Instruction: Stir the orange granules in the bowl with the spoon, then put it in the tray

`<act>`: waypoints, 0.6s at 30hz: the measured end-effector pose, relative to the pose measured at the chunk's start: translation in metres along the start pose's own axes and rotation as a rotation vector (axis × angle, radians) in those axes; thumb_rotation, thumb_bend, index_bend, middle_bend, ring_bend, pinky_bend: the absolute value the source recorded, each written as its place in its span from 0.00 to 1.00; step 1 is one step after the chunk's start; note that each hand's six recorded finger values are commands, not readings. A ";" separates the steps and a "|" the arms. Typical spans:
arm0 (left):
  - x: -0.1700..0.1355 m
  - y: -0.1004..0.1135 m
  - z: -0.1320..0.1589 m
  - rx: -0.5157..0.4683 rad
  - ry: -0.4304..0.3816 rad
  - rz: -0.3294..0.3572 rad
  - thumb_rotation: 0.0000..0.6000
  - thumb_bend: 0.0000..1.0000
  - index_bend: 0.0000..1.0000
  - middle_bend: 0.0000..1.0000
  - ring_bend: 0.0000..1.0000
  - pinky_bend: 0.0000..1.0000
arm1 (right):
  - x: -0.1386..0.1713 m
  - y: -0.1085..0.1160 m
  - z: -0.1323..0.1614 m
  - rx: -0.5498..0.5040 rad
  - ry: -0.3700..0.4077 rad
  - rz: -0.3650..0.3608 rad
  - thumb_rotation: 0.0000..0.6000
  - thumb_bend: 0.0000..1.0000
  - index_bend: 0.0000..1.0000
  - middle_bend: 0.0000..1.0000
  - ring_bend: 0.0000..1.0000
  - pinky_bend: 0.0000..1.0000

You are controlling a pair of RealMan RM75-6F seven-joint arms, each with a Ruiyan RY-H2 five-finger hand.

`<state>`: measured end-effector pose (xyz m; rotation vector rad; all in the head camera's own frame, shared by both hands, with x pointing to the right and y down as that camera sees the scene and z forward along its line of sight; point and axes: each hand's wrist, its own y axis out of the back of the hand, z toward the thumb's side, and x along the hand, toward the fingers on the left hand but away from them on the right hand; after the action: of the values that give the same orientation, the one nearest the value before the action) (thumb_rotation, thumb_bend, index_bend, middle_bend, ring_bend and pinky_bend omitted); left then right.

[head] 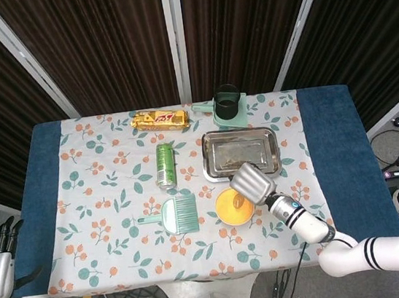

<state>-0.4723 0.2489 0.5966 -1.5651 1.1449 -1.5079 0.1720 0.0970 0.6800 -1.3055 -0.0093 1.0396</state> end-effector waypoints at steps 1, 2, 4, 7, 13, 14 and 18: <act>0.000 0.000 0.000 -0.001 0.000 -0.001 1.00 0.01 0.10 0.07 0.07 0.10 | 0.000 0.002 -0.001 0.034 0.005 -0.007 1.00 0.47 0.68 0.99 1.00 1.00; 0.000 0.000 0.000 -0.001 0.000 -0.002 1.00 0.01 0.10 0.07 0.07 0.10 | -0.001 0.004 -0.001 0.067 0.010 -0.014 1.00 0.48 0.68 0.99 1.00 1.00; 0.001 -0.001 0.001 -0.002 -0.002 -0.005 1.00 0.01 0.10 0.07 0.07 0.10 | -0.001 0.007 -0.001 0.141 0.023 -0.028 1.00 0.49 0.69 0.99 1.00 1.00; 0.001 -0.001 0.001 -0.003 -0.003 -0.007 1.00 0.01 0.10 0.07 0.07 0.10 | -0.002 0.010 0.001 0.240 0.043 -0.047 1.00 0.50 0.70 0.99 1.00 1.00; 0.000 -0.002 -0.001 -0.006 0.001 -0.010 1.00 0.01 0.10 0.07 0.07 0.10 | -0.006 0.006 0.014 0.392 0.084 -0.060 1.00 0.50 0.71 0.99 1.00 1.00; 0.000 -0.002 -0.001 -0.007 0.002 -0.011 1.00 0.01 0.10 0.07 0.07 0.10 | -0.007 0.005 0.016 0.408 0.090 -0.060 1.00 0.50 0.71 0.99 1.00 1.00; -0.001 -0.003 -0.002 -0.009 0.006 -0.012 1.00 0.01 0.10 0.07 0.07 0.10 | -0.010 0.001 0.034 0.455 0.121 -0.064 1.00 0.50 0.73 0.99 1.00 1.00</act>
<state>-0.4741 0.2508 0.5990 -1.5775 1.1484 -1.5183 0.1473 0.1168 0.6959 -0.9431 0.2614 0.8449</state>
